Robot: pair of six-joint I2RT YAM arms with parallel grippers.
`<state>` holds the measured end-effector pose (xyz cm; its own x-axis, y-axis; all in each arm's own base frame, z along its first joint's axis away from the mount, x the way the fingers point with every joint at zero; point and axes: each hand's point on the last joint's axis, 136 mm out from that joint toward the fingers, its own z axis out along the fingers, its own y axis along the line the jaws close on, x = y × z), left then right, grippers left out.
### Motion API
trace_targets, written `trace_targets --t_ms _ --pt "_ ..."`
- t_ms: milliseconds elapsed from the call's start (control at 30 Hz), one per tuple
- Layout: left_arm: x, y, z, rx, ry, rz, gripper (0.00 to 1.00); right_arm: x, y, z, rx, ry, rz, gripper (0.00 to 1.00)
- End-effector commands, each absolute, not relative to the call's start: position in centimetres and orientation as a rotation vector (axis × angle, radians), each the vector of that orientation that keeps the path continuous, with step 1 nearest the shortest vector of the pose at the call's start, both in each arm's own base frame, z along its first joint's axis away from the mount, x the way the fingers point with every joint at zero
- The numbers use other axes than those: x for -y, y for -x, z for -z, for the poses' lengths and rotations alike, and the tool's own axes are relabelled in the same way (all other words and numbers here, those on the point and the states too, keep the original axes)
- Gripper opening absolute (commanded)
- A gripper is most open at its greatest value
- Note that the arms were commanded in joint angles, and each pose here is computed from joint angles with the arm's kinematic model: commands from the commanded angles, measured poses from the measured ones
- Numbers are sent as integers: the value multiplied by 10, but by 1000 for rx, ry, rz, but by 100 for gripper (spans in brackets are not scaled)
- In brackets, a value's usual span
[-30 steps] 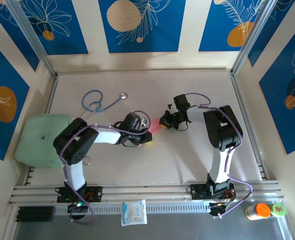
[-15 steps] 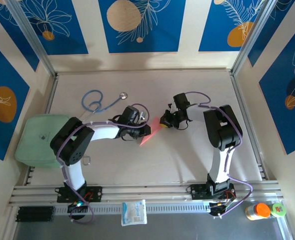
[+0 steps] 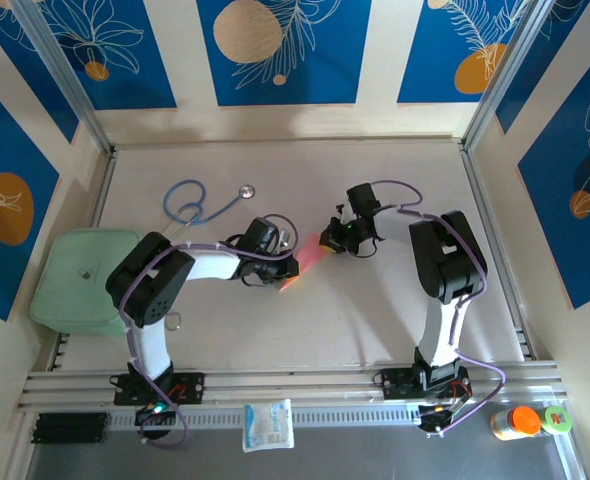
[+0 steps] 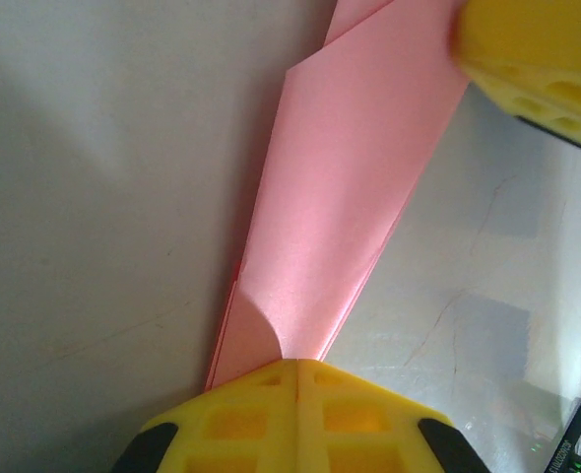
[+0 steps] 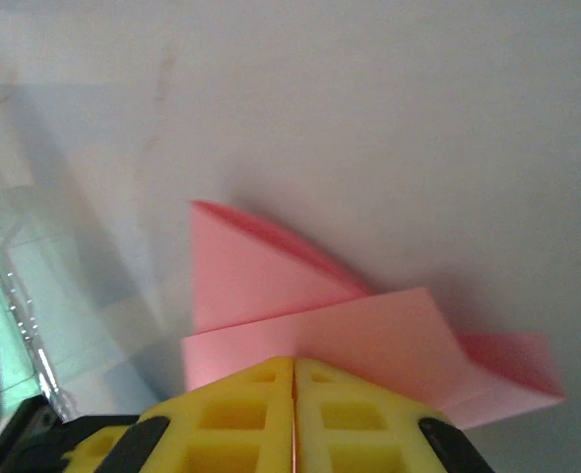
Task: Fold a paper plane with a square sheet of paper (pick it up from the middle)
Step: Fold the wing for the fifth time at the center of the table.
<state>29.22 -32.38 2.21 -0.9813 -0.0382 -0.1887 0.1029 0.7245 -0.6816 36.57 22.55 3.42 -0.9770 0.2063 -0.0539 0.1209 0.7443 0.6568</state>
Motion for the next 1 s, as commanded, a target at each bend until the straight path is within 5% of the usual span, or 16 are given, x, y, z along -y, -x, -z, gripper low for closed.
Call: trace_targets --t_ms 0,333,967 --pt "313 -280 1 -2831 -8 1053 4 -243 -355 -61 -2781 -205 -1103 9" --pt "314 -280 0 -2828 -10 1057 4 -269 -328 -26 -2881 -212 -1141 9" --pt "283 -231 3 -2923 -130 977 8 -236 -326 17 -3018 -361 -958 8"
